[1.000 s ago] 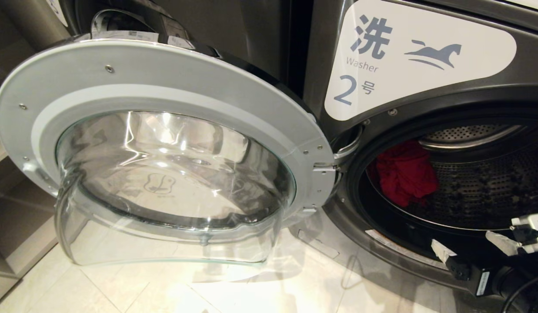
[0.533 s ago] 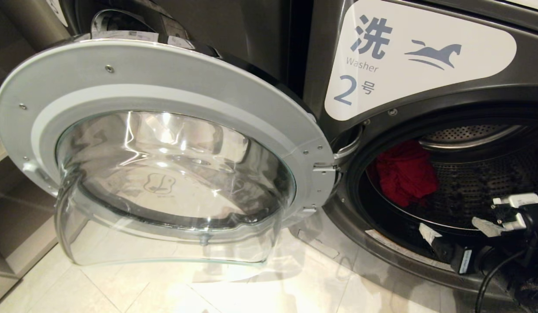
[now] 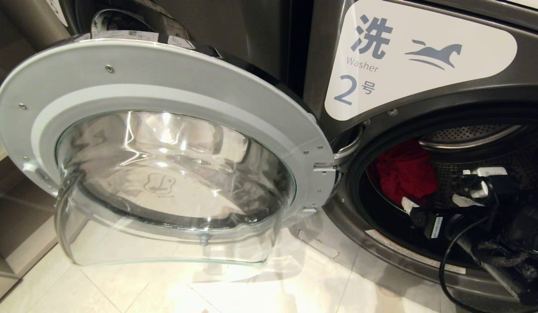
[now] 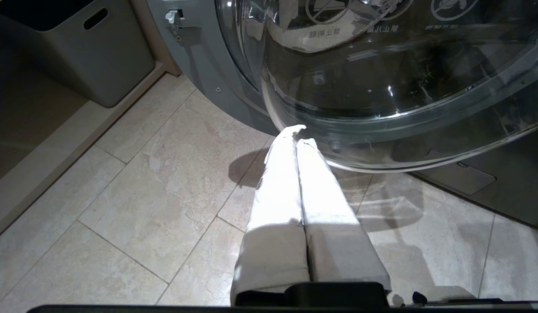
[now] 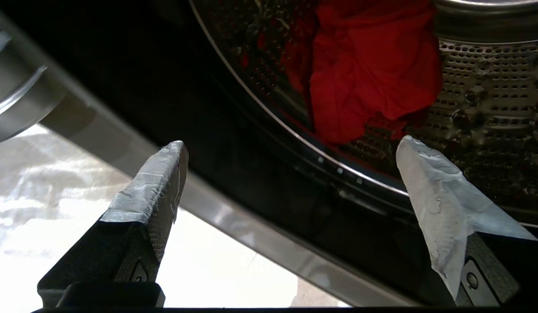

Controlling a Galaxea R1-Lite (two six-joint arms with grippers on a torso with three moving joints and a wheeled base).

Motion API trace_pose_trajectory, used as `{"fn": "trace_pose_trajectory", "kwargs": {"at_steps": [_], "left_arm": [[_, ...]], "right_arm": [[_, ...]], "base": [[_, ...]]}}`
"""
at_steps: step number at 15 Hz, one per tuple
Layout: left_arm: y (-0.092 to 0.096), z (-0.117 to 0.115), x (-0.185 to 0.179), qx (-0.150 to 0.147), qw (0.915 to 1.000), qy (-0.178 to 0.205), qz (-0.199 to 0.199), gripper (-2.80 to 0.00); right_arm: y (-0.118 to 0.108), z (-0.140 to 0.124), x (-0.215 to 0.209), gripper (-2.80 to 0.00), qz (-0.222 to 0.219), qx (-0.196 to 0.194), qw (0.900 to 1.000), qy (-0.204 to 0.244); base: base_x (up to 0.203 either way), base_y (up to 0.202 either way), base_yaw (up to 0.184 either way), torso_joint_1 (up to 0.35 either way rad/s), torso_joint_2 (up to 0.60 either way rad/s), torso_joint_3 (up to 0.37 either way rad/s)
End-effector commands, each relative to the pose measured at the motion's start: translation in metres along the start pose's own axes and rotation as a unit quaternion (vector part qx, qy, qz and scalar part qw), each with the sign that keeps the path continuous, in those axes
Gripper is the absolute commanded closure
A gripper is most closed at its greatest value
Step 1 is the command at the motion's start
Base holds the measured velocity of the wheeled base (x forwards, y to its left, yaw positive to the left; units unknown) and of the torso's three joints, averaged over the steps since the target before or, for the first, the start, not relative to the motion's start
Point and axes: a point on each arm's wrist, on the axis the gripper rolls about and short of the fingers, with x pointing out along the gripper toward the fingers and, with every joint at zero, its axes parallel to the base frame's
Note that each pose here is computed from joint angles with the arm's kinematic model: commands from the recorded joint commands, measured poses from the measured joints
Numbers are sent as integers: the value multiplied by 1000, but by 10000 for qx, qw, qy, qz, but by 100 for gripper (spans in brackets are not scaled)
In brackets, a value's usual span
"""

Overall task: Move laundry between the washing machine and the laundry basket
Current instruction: Pick a cloth and place it into the basket

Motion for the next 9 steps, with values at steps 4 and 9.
{"fn": "trace_pose_trajectory", "kwargs": {"at_steps": [4, 9], "left_arm": [[-1, -11, 2, -1, 9998, 204, -8, 0], [-1, -11, 2, -1, 9998, 204, -8, 0]], "right_arm": [[5, -25, 28, -280, -246, 0, 9995, 210], [-1, -48, 81, -280, -861, 210, 9959, 187]], "base": [[0, 0, 0, 0, 0, 0], [0, 0, 0, 0, 0, 0]]}}
